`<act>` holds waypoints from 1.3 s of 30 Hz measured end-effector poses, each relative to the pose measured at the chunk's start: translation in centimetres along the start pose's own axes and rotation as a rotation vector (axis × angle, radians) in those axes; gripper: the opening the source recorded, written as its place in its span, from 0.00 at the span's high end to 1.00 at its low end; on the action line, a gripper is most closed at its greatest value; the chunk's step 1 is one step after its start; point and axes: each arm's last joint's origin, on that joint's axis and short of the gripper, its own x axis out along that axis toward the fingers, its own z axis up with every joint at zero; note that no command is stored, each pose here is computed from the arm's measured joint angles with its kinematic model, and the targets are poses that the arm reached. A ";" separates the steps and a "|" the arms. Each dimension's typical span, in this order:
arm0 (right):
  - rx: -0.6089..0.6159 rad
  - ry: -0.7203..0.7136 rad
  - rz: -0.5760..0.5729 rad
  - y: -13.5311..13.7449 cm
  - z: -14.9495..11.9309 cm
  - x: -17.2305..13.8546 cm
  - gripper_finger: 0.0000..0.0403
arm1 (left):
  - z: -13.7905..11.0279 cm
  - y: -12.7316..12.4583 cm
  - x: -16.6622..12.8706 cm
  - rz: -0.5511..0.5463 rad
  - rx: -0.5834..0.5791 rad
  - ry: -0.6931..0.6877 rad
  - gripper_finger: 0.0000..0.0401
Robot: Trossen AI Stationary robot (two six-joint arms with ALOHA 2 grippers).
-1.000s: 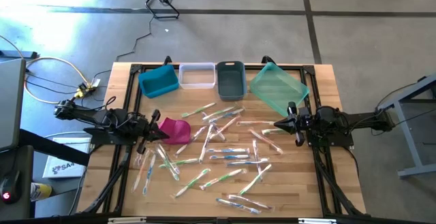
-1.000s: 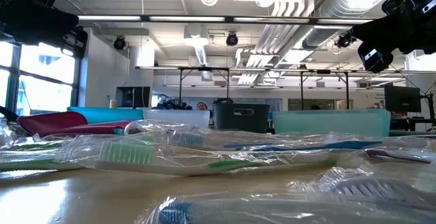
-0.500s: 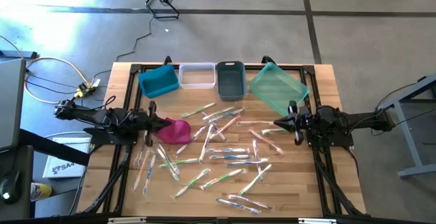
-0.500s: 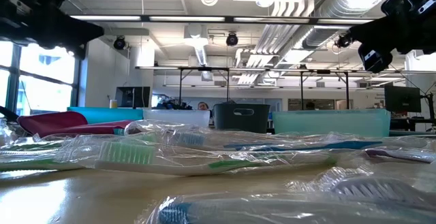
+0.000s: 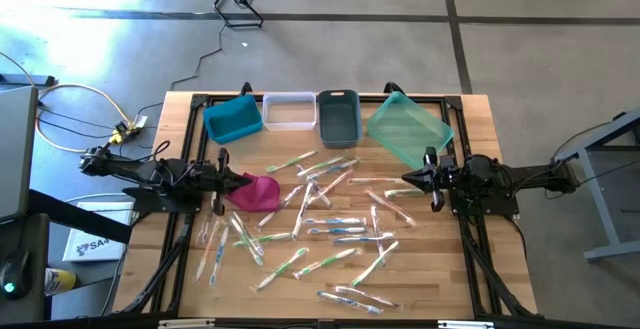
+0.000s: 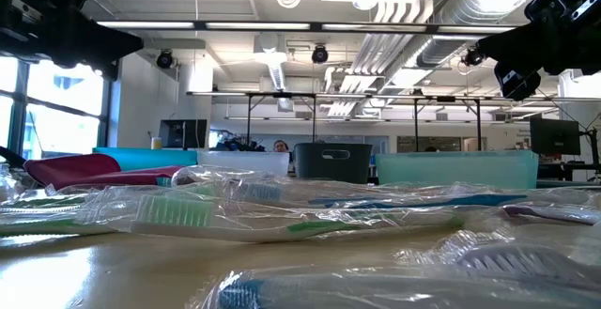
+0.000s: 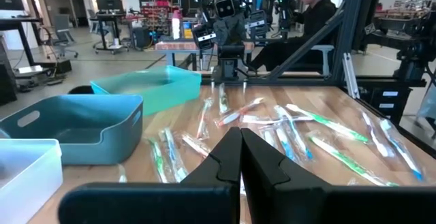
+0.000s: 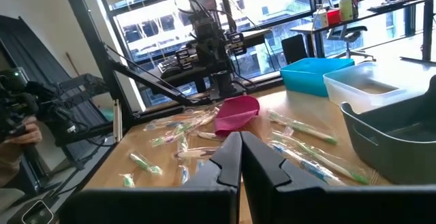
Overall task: Pick & Place Toothbrushes
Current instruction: Put the orange toothbrush into the light blue bin
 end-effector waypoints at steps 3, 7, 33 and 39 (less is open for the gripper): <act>0.006 0.000 0.001 0.0 0.0 0.0 0.99 | 0.0 0.0 0.0 0.000 0.000 0.000 1.00; 0.001 0.000 0.001 0.0 0.0 0.0 0.99 | 0.0 0.0 0.0 0.001 0.023 0.000 1.00; 0.001 0.001 0.001 0.0 0.0 0.0 0.99 | 0.0 -0.1 0.0 -0.028 0.022 0.000 1.00; 0.001 0.001 0.002 0.0 0.0 0.0 0.99 | 0.0 -0.1 0.0 -0.029 0.022 0.000 1.00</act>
